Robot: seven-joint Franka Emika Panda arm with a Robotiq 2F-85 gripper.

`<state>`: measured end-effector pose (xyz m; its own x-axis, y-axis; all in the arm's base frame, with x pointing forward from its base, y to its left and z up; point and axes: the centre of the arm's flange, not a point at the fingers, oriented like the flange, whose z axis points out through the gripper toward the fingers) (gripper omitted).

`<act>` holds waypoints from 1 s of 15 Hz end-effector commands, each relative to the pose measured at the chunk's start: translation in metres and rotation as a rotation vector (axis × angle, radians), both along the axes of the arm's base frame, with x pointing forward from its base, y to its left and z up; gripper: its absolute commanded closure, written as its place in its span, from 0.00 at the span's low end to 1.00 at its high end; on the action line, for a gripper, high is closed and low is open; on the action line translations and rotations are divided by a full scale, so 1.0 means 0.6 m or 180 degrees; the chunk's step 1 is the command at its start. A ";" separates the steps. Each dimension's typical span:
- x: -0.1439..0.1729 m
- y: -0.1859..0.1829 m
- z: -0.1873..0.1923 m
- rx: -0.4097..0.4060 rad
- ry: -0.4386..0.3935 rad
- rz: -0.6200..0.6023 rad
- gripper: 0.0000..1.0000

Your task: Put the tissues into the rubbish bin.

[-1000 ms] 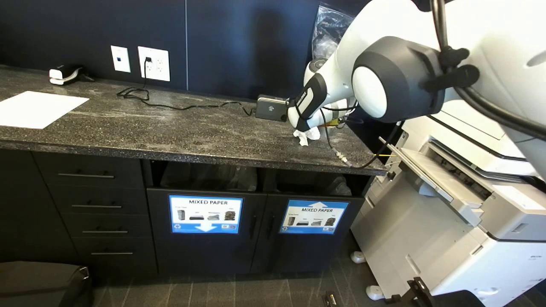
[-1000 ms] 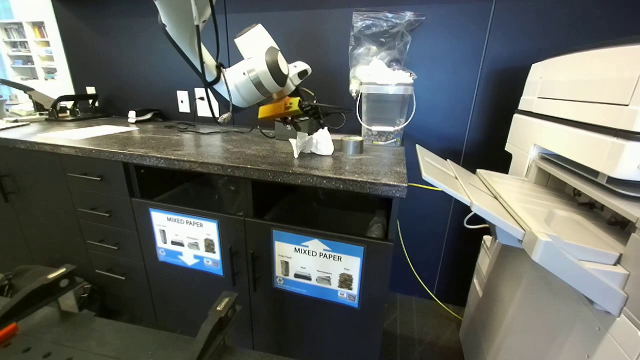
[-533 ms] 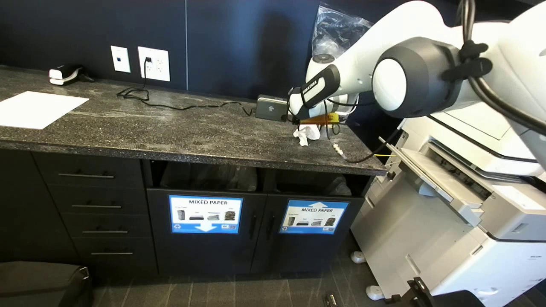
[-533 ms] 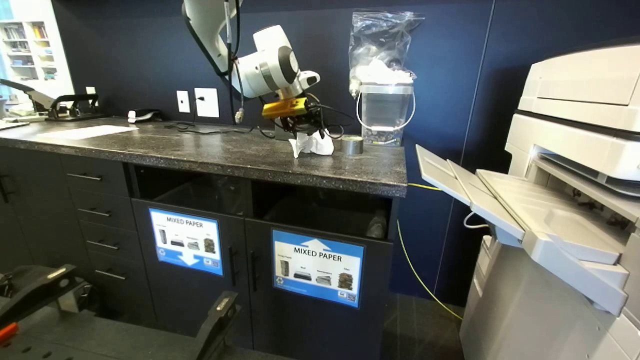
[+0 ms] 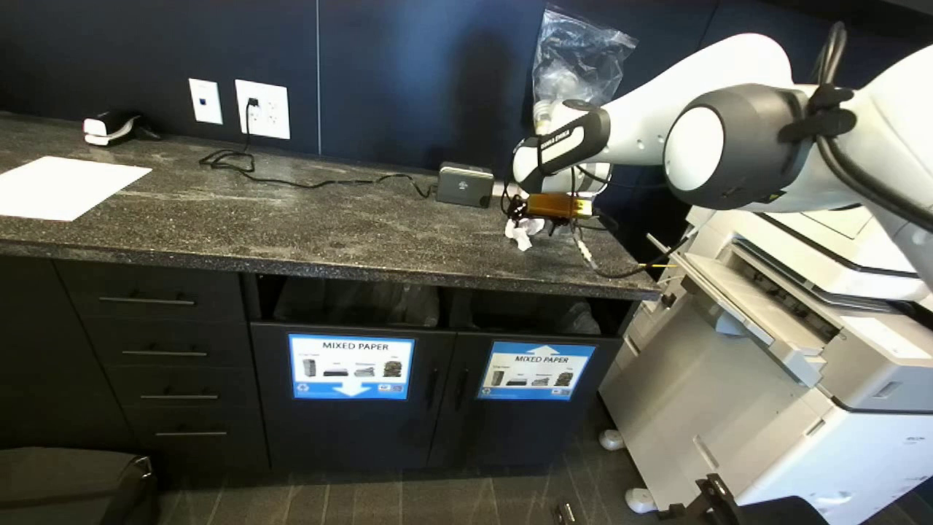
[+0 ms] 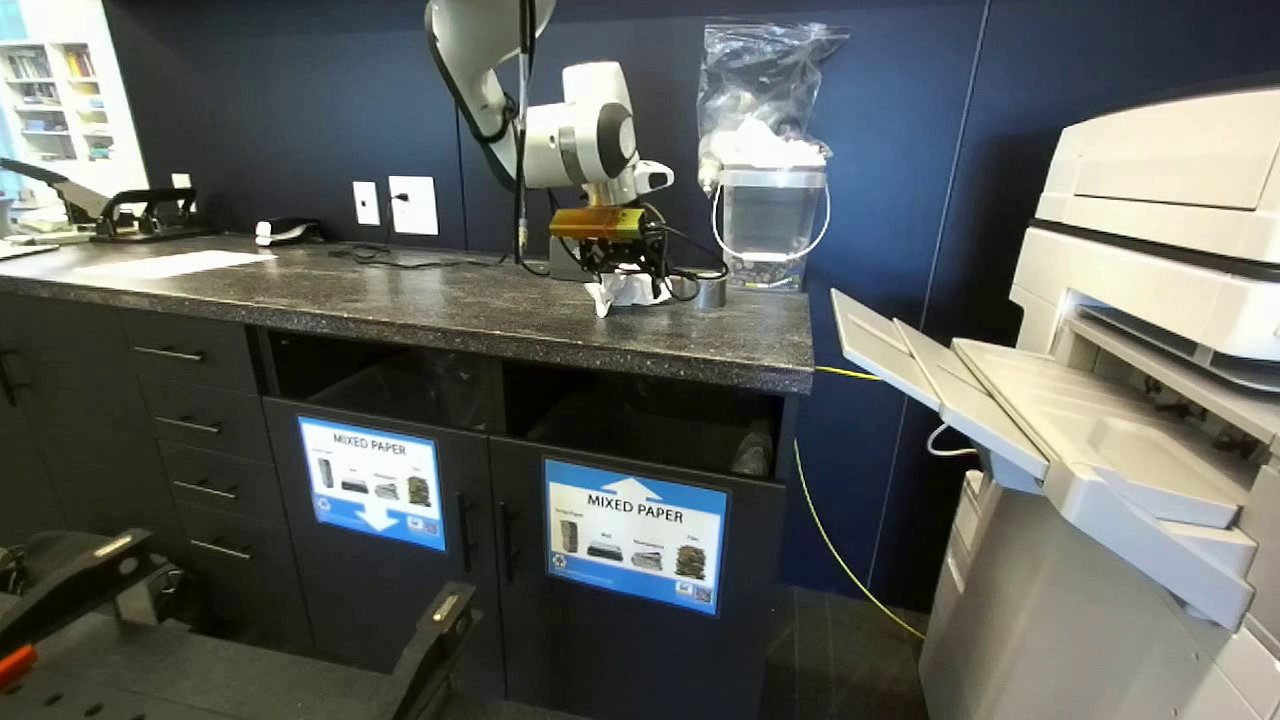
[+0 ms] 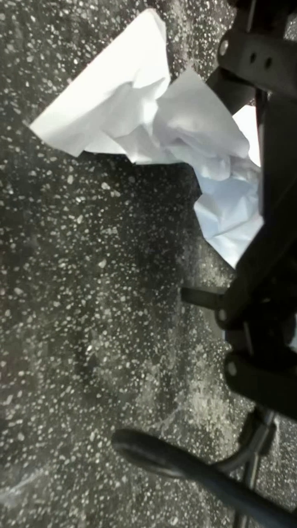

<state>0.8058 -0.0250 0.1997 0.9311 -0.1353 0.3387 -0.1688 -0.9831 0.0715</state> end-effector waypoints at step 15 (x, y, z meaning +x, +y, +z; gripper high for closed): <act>0.069 0.014 -0.034 0.0374 0.0080 0.0221 0.51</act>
